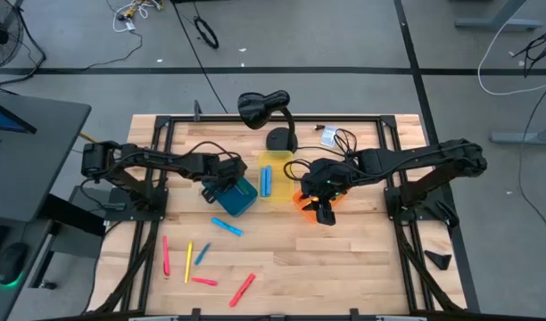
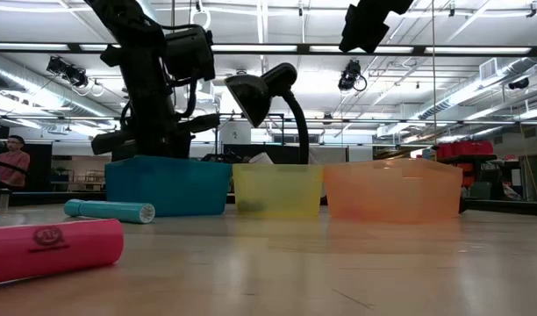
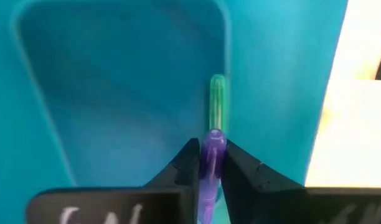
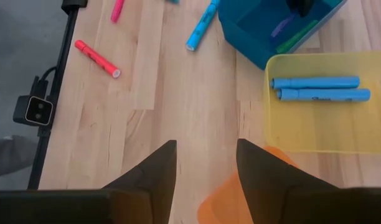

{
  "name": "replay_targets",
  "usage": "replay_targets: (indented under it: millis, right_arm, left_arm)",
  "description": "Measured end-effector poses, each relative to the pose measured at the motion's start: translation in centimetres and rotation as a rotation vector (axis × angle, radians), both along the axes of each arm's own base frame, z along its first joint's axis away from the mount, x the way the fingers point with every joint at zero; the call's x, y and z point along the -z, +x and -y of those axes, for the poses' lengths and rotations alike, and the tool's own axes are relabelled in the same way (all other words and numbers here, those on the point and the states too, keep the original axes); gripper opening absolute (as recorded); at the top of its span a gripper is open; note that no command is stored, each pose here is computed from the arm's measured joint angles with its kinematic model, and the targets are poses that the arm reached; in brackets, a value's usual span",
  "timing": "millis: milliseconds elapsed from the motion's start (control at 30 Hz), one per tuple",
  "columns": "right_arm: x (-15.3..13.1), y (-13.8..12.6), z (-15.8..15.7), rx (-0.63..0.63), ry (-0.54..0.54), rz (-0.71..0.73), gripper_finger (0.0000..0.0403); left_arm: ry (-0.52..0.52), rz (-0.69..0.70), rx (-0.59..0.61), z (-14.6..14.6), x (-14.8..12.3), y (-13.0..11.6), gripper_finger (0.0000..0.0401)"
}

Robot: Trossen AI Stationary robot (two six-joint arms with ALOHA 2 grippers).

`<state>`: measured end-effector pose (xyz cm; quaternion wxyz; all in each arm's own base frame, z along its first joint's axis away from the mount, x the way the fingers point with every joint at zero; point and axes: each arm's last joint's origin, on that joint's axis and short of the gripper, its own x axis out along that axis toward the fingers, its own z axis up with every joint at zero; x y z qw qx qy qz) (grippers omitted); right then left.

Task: Pick & Place Markers
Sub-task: Put the purple transparent pen into the blue bin, then put the yellow pen into the orange bin

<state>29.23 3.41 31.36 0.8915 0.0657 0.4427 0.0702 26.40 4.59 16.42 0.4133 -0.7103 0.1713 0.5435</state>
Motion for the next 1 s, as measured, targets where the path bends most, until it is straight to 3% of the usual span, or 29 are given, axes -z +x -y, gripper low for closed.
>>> replay_targets:
  millis: [267, 500, 800, 1000]
  right_arm:
    - [0.0, 0.1, 0.0, -0.005, -0.003, 0.009, 0.0166]
    - [-0.1, 0.1, 0.0, -0.007, -0.004, 0.018, 0.0166]
    - [-0.1, 0.1, 0.0, -0.007, -0.004, 0.020, 0.0166]
    - [-0.1, 0.1, 0.0, -0.007, -0.004, 0.020, 0.0166]
  left_arm:
    - [0.010, 0.009, -0.003, 0.0, 0.0, 0.1, 0.0134]
    - [0.012, 0.020, -0.004, -0.1, -0.1, 0.2, 0.0178]
    - [0.016, 0.030, -0.001, -0.1, -0.1, 0.3, 0.0199]
    - [0.059, 0.059, 0.073, 0.0, -1.7, -0.3, 0.0193]
